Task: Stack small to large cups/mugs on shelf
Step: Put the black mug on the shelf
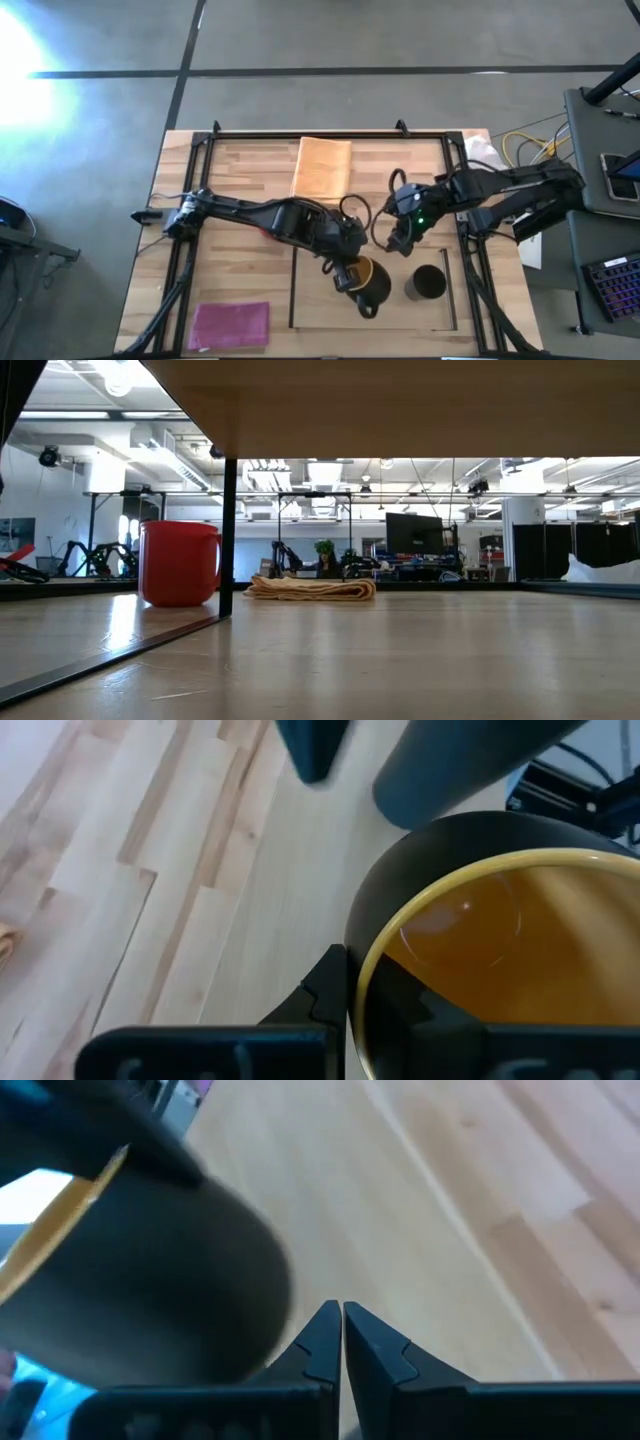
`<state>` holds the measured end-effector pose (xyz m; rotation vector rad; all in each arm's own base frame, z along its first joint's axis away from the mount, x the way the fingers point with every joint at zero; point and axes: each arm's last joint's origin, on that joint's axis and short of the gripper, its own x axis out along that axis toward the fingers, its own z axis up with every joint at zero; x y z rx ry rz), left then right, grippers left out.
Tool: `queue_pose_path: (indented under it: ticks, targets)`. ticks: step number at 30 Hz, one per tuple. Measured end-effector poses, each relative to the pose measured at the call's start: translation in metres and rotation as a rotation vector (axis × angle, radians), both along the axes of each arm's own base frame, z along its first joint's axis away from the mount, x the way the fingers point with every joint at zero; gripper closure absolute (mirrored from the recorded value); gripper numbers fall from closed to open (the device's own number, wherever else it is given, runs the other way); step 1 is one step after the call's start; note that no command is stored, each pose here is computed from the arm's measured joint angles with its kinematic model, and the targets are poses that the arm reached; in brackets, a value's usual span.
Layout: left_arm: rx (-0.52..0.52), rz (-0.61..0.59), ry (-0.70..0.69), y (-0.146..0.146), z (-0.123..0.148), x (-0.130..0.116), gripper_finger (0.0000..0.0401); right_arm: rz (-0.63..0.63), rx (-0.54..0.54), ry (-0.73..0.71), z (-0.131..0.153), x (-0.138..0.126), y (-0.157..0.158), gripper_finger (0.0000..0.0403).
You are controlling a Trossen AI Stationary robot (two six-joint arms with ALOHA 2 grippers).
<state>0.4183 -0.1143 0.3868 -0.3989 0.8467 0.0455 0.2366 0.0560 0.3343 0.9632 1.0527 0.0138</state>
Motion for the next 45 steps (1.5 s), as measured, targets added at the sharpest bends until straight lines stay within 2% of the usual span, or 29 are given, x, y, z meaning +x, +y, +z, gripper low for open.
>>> queue_pose_path:
  ticks: [8,13,16,21,25,34,38,45]
  targets:
    - [0.053,0.012,0.089,0.001,-0.008,-0.006,0.0401,0.046,-0.016,-0.023,0.002,-0.002,0.003,0.0394]
    - [0.070,0.015,0.099,0.003,-0.008,-0.007,0.0401,0.108,-0.040,-0.164,0.035,-0.014,0.009,0.0394]
    - [0.081,-0.002,0.099,0.002,-0.008,-0.007,0.0401,0.113,-0.188,-0.245,0.063,-0.023,0.021,0.0394]
    - [0.087,-0.013,0.101,0.002,-0.009,-0.007,0.0401,0.111,-0.488,-0.147,0.083,-0.037,0.049,0.0394]
    - [0.101,-0.027,0.109,0.002,-0.009,-0.008,0.0401,0.100,-0.586,-0.137,0.090,-0.038,0.083,0.0395]
    - [0.125,-0.049,0.112,0.004,-0.010,-0.008,0.0401,0.118,-0.645,-0.127,0.097,-0.033,0.156,0.0395]
    - [0.143,-0.056,0.132,0.005,-0.011,-0.009,0.0401,0.156,-0.666,-0.087,0.089,-0.028,0.187,0.0395]
    - [0.161,-0.080,0.121,0.004,-0.011,-0.009,0.0401,0.097,-0.570,-0.073,0.076,-0.022,0.236,0.0394]
